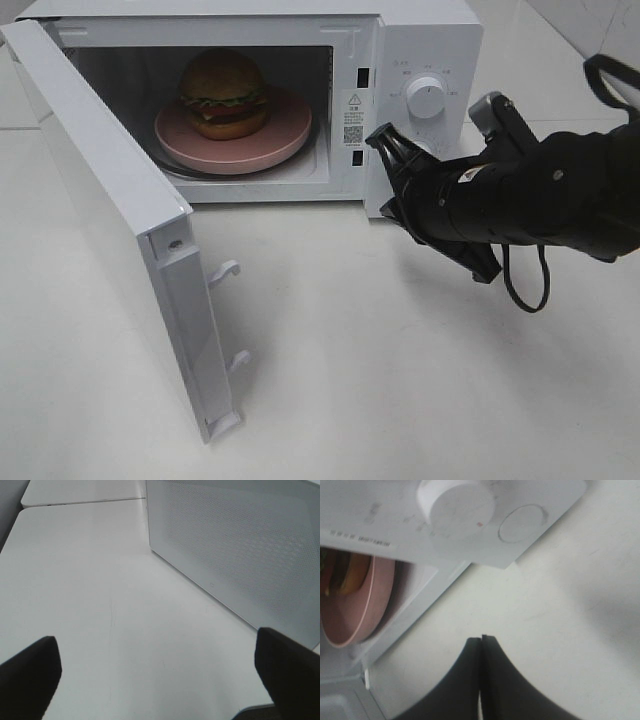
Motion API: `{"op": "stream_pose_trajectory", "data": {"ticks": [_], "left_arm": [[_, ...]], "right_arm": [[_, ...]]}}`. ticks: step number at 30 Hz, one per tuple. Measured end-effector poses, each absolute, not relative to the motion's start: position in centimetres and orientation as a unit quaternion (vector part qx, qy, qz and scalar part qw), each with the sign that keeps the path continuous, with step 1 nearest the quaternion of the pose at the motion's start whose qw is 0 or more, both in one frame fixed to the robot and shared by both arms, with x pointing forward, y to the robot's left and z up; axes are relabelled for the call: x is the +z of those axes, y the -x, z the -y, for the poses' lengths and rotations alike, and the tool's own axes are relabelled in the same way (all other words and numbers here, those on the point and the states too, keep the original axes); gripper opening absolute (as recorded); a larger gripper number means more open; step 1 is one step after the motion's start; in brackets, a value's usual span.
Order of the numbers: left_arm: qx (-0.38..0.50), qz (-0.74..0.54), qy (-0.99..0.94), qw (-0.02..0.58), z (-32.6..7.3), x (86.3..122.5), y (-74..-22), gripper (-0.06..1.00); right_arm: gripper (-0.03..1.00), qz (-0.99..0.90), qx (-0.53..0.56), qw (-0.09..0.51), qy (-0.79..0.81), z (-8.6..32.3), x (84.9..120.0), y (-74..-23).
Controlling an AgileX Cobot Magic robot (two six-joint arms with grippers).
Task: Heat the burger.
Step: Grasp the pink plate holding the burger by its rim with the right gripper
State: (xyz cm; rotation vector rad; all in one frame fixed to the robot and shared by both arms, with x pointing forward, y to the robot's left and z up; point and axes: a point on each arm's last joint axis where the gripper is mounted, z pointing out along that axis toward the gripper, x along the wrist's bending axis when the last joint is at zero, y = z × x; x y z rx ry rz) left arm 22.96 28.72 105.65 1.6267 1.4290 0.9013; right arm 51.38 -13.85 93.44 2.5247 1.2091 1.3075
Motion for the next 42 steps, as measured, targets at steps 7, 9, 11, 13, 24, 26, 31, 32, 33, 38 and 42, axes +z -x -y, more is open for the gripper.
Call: {"op": "stream_pose_trajectory", "data": {"ticks": [7, 9, 11, 13, 24, 26, 31, 32, 33, 38, 42], "left_arm": [[0.354, -0.562, -0.639, 0.388, -28.7, 105.6, -23.0, 0.97], [0.354, -0.562, -0.639, 0.388, -28.7, 105.6, -23.0, 0.97], [0.354, -0.562, -0.639, 0.388, -28.7, 105.6, -23.0, 0.97], [0.354, -0.562, -0.639, 0.388, -28.7, 105.6, -23.0, 0.97], [0.354, -0.562, -0.639, 0.388, -28.7, 105.6, -23.0, 0.97], [0.354, -0.562, -0.639, 0.388, -28.7, 105.6, -23.0, 0.97], [0.354, -0.562, -0.639, 0.388, -28.7, 105.6, -23.0, 0.97], [0.354, -0.562, -0.639, 0.388, -28.7, 105.6, -23.0, 0.97], [0.354, -0.562, -0.639, 0.388, -28.7, 105.6, -23.0, 0.97], [0.354, -0.562, -0.639, 0.388, -28.7, 105.6, -23.0, 0.97], [0.354, -0.562, -0.639, 0.388, -28.7, 105.6, -23.0, 0.97]], "right_arm": [[0.01, -0.552, 0.37, 0.02, -0.747, 13.6, 95.1, -49.2], [0.01, -0.572, 0.361, 0.02, -0.737, 13.6, 95.2, -48.9], [0.01, -0.607, 0.342, 0.019, -0.717, 13.7, 95.4, -48.3], [0.01, -0.642, 0.32, 0.017, -0.697, 13.9, 95.6, -47.7], [0.02, -0.83, 0.181, -0.01, -0.527, 14.4, 97.8, -45.2], [0.02, -0.846, 0.168, -0.01, -0.506, 14.5, 98.0, -45.1], [0.03, -0.918, 0.109, 0.009, -0.382, 15.2, 98.6, -45.0], [0.03, -0.939, 0.09, 0.017, -0.332, 15.5, 98.7, -45.0], [0.03, -0.939, 0.09, 0.017, -0.332, 15.5, 98.7, -45.0], [0.04, -0.98, 0.061, 0.04, -0.184, 15.9, 99.0, -45.1], [0.05, -0.997, 0.045, 0.051, -0.035, 16.1, 99.0, -45.1]]}}
